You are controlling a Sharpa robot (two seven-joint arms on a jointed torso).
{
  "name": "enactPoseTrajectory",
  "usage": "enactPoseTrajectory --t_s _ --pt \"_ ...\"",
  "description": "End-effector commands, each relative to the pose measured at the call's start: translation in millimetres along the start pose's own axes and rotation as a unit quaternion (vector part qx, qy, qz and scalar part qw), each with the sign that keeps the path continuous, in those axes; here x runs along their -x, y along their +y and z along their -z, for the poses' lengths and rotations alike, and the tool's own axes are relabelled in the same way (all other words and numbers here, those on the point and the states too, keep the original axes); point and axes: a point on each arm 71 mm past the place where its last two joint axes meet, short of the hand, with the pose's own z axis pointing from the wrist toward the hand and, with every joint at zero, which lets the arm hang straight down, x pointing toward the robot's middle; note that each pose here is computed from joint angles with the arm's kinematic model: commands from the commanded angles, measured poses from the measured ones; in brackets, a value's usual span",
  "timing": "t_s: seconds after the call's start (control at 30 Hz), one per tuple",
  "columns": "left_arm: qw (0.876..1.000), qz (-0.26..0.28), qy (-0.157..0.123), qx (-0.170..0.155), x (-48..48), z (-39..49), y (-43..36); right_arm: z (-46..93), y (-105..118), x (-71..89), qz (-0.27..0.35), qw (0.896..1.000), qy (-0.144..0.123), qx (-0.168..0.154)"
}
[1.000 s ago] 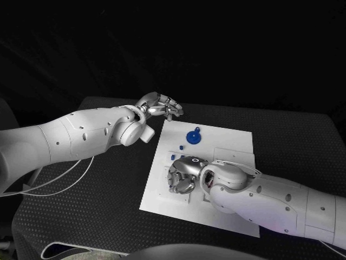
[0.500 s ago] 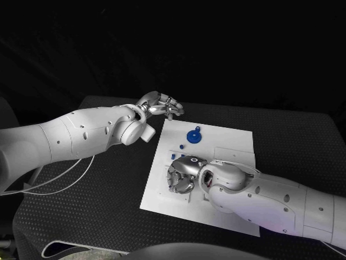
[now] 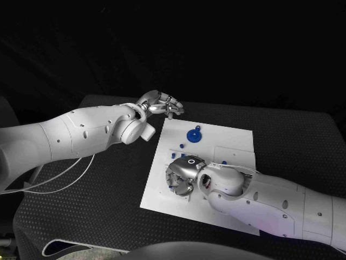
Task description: Assemble the parts on the task board
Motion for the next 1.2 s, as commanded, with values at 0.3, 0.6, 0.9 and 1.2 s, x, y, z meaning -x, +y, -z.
enactPoseTrajectory --t_s 0.3,0.6,0.9,1.2 --pt "1.0 0.004 0.006 -0.004 -1.6 -0.5 -2.1 2.2 3.2 -9.0 0.035 0.999 0.003 0.005" --pt "1.0 0.004 0.006 -0.004 -2.3 -1.2 -2.3 2.4 3.4 -7.9 0.012 1.0 -0.008 0.015" --pt "1.0 0.004 0.007 -0.003 -2.3 -1.3 -2.1 2.1 1.0 -7.4 -0.008 1.0 -0.012 0.005" --pt "1.0 0.003 0.005 -0.002 -1.0 -0.7 -1.6 4.4 1.7 -7.3 -0.007 1.0 -0.012 0.011"
